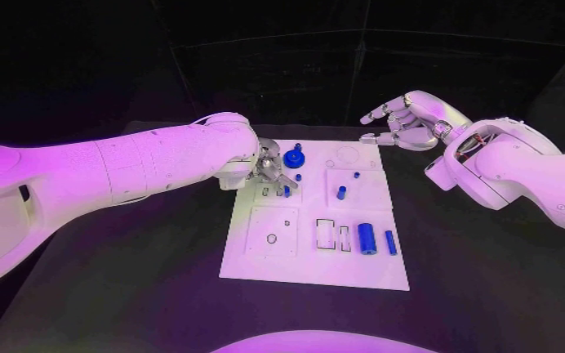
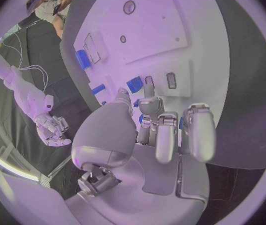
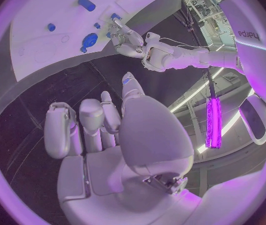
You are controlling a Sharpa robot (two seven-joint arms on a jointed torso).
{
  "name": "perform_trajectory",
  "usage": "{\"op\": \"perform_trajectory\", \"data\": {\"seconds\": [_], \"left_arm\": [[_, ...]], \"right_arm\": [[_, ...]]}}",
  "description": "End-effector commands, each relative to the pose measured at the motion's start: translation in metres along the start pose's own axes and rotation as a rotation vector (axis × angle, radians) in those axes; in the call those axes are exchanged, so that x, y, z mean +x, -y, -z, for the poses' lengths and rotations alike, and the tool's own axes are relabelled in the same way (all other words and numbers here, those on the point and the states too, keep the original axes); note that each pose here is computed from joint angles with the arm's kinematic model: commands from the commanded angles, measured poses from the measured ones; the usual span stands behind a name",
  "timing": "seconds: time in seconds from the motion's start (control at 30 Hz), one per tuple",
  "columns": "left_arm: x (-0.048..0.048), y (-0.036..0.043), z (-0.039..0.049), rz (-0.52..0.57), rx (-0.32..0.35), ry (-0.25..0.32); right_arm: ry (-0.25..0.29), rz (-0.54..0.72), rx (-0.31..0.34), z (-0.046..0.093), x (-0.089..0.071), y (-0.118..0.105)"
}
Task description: Assemble the parts on the task board
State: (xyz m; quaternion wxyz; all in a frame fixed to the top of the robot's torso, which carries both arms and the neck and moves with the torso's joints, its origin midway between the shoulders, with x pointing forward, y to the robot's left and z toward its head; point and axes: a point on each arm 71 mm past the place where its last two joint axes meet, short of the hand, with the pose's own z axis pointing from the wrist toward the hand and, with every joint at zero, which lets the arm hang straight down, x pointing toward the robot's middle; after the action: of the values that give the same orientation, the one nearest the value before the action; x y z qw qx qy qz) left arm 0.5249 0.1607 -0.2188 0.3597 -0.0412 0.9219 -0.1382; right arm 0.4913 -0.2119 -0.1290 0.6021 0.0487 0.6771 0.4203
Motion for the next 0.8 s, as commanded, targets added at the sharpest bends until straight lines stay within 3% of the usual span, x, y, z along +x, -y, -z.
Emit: {"op": "perform_trajectory", "data": {"seconds": [0.03,0.8], "left_arm": [[0.0003,0.0010,-0.0007,-0.036,-0.016,-0.012],[0.0026,0.0113,-0.0031,-0.033,0.002,-0.018]], "right_arm": [[-0.003,0.005,0.000,-0.001,-0.001,-0.001],[-0.010,0.005,0.004,-0.004,0.001,0.000]]}}
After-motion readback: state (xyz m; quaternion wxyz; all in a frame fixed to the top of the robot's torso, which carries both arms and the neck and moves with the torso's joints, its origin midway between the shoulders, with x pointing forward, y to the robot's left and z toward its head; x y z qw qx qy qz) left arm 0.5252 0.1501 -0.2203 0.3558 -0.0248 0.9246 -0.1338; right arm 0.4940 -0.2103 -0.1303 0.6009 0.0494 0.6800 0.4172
